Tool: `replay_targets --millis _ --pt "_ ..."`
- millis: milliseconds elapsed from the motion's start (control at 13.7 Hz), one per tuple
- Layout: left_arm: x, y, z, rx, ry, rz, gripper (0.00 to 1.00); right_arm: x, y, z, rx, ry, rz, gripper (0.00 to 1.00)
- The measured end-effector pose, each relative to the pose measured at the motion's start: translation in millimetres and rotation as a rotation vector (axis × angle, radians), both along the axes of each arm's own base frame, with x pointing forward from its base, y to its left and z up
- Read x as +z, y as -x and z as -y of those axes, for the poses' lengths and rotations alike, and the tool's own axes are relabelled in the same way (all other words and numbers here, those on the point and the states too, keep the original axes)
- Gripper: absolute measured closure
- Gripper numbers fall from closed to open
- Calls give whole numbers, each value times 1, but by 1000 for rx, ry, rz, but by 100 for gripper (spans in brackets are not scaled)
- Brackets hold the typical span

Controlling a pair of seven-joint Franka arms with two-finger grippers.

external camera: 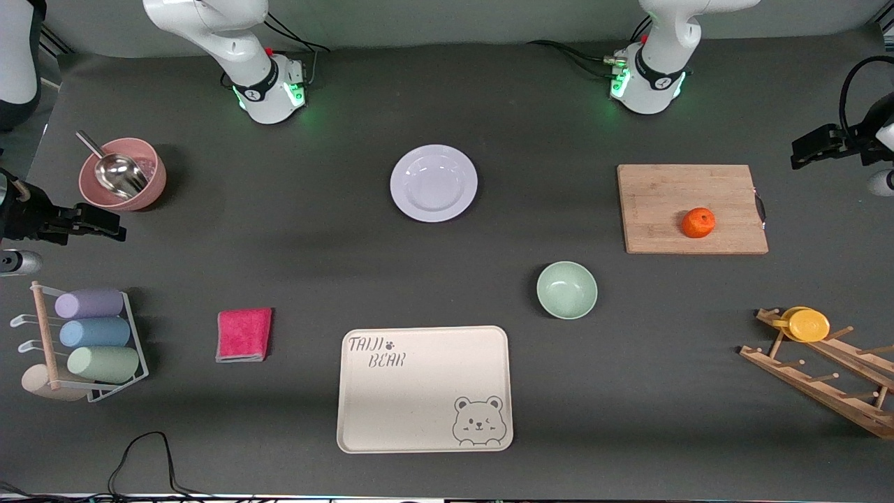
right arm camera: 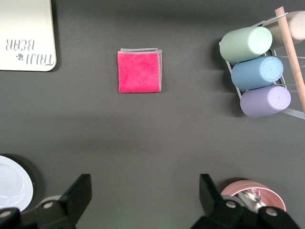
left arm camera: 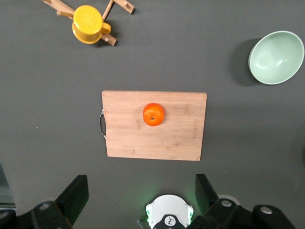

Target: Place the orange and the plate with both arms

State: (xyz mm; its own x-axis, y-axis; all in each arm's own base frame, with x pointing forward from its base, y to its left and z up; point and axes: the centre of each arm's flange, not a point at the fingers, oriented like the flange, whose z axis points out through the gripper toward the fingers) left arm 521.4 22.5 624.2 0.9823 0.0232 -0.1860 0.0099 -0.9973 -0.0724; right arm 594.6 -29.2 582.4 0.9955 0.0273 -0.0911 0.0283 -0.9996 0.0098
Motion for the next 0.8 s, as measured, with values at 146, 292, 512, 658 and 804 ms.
replay_targets --millis 146,292,512,658,804 --pt "0 5 -6 13 1 -22 0 0 0 0 0 0 0 0" --pt "-2 18 -5 15 7 -37 0 0 0 0 0 0 0 0" --pt "-19 58 -2 20 12 -31 0 0 0 0 0 0 0 0" --pt "-44 85 0 17 12 2 0 0 0 0 0 0 1 0" --pt "-68 102 1 16 13 5 0 1 0 0 0 0 1 0"
